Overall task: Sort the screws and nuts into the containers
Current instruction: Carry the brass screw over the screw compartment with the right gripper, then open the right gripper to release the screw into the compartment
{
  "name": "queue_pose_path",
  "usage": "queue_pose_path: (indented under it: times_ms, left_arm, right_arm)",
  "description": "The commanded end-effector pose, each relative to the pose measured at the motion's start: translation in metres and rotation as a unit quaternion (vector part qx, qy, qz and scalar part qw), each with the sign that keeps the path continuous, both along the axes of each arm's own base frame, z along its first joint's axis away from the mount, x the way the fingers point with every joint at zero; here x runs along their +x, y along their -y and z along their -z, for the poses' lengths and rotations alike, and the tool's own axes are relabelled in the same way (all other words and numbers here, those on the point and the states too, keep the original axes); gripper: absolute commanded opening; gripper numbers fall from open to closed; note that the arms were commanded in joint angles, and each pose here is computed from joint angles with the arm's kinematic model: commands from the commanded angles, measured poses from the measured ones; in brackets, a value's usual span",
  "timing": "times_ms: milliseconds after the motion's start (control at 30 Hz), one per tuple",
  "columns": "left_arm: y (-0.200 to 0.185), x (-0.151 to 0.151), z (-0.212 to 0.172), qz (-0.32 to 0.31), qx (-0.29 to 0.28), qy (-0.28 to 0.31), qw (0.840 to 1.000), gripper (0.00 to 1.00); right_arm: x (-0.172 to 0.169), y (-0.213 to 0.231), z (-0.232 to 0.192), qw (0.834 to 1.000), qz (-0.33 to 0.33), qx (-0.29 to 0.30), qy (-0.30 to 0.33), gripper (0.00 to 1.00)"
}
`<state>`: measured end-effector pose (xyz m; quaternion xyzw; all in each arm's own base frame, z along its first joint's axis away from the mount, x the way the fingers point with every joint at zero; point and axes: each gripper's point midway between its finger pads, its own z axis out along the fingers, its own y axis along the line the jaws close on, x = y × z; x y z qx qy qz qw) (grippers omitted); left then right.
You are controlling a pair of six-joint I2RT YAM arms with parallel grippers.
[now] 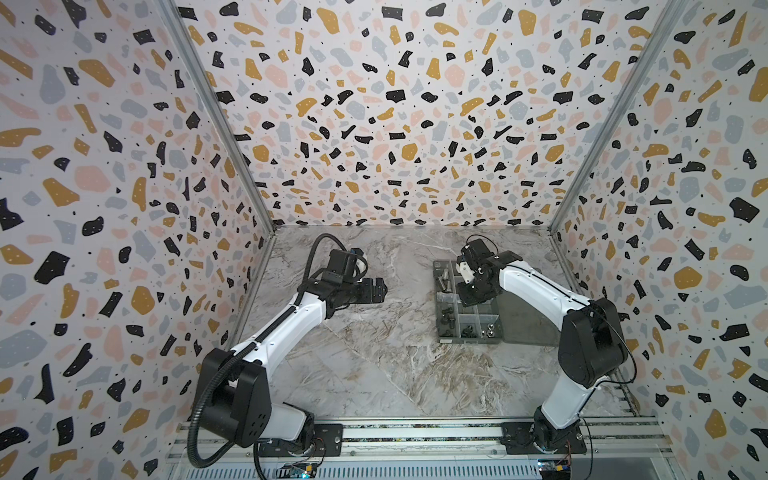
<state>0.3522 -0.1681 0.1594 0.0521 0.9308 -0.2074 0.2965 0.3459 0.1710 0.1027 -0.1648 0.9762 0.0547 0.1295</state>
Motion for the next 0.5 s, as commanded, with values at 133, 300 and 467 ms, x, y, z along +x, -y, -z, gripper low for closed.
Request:
queue_pose_path:
  times_ms: [133,300,467]
  left_arm:
    - [0.006,0.007,-0.008,0.005,-0.009,0.006,1.000,0.97]
    - [0.002,0.001,0.001,-0.001,-0.002,-0.007,1.000,0.95]
    - [-0.004,-0.008,0.006,-0.010,0.002,-0.015,1.000,0.95]
  right_arm:
    - [-0.005,0.011,0.006,1.000,0.012,0.010,-0.005,0.00]
    - [-0.004,0.009,0.013,1.000,0.009,0.015,-0.012,0.00]
    - [-0.005,0.007,0.022,1.000,0.006,0.017,-0.023,0.00]
